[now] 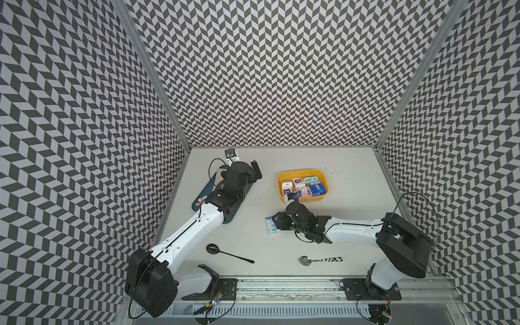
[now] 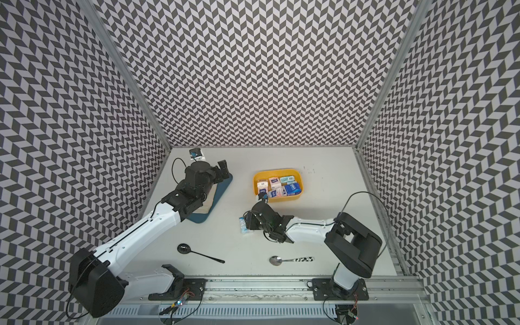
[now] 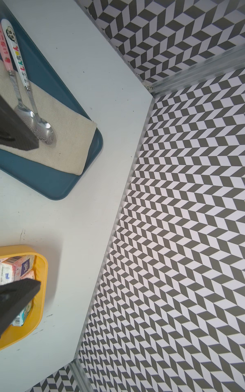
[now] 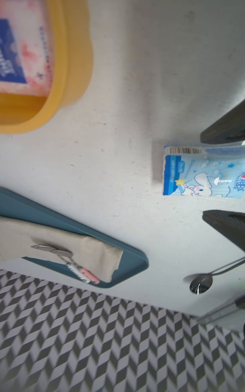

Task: Take the pocket tissues out of the storage box
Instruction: Move the pocket tissues to the center of the board.

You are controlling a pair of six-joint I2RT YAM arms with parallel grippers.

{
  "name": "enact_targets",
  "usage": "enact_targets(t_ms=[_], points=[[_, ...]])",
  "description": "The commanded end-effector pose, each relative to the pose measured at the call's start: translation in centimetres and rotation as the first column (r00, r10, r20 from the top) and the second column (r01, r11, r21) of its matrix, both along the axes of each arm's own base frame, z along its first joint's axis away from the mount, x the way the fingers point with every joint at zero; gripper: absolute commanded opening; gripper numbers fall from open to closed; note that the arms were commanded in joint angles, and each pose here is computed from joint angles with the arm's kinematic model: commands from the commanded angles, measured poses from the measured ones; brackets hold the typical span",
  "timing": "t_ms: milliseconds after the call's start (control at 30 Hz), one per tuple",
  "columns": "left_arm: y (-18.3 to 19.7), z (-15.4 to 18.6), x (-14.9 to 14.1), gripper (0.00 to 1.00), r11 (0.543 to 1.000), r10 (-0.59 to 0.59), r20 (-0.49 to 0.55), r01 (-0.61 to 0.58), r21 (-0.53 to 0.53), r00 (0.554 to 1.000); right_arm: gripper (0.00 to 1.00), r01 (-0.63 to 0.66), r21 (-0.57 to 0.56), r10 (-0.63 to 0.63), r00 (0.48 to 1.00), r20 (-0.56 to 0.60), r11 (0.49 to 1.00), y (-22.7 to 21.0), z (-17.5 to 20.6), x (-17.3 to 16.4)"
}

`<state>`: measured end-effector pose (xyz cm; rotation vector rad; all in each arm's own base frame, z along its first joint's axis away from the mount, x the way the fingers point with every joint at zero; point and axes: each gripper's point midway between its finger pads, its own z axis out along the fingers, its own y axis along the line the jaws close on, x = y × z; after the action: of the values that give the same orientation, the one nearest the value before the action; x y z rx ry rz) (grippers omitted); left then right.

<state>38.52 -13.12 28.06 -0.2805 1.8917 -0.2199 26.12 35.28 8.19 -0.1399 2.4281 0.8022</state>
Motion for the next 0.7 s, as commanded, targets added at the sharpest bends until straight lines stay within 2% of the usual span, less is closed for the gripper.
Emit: enact_targets(t_ms=[0,167,367,467,667], points=[[0.2,0.3,-0.3,0.99,1.000,0.001,0.008,-0.002,0.007,1.000,0.54,-0.132,-0.196,0.144,0.988,0.047,0.972,-0.1,-1.0,0.1],[0.4,0.7,-0.3,0.99,1.000,0.003,0.012,-0.003,0.010,1.000,0.51,-0.164,-0.302,0.181,0.983,0.029,0.939,-0.4,-2.6,0.6],[0.6,0.9,-0.4,0.99,1.000,0.008,0.019,-0.009,0.013,1.000,0.49,-0.177,-0.345,0.190,0.982,0.002,0.922,-1.0,-4.1,0.5],[0.4,0.8,-0.4,0.99,1.000,0.004,0.016,-0.004,0.010,1.000,0.46,-0.196,-0.337,0.201,0.979,-0.020,0.921,-0.9,-4.8,0.1],[0.3,0.6,-0.2,0.99,1.000,0.003,0.012,-0.003,0.009,1.000,0.35,-0.199,-0.301,0.189,0.980,-0.062,0.933,-0.8,-6.5,-0.6]])
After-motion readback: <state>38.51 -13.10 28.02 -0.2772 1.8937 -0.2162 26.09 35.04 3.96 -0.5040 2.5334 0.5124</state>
